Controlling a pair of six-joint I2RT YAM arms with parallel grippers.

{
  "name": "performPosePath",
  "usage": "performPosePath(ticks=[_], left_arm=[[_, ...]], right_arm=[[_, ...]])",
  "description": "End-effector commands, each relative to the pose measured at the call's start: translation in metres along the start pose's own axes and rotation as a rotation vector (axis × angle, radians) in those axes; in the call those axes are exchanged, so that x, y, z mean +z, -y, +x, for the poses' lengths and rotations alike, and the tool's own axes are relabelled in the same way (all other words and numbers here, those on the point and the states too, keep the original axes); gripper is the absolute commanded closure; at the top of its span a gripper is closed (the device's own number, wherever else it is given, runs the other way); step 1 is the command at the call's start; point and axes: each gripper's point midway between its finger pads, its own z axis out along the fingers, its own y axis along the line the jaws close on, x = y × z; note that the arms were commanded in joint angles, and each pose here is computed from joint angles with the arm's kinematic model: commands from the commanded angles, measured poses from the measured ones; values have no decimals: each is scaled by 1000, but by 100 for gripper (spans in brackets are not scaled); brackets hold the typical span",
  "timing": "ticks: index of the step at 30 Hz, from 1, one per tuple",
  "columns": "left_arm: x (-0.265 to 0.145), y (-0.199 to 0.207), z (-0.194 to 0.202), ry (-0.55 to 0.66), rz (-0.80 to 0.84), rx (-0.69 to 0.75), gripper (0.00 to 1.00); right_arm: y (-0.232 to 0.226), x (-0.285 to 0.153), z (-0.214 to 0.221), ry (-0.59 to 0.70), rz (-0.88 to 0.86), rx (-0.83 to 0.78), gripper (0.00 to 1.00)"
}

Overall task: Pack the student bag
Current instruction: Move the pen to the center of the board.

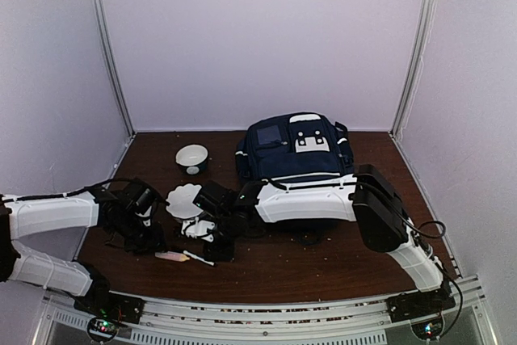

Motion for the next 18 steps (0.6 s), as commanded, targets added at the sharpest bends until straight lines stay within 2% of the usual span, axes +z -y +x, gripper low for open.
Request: performPosePath(ticks=[1, 12, 18], left_arm=[[-2, 2, 0, 12, 36, -31, 57], [9, 14, 4, -23, 93, -34, 60], [10, 19, 2, -21, 116, -32, 61]], right_arm=[[-1, 3, 6, -34, 4, -4, 61], [-20, -7, -9, 20, -107, -13, 56], [-15, 3, -6, 9, -83, 10, 52]])
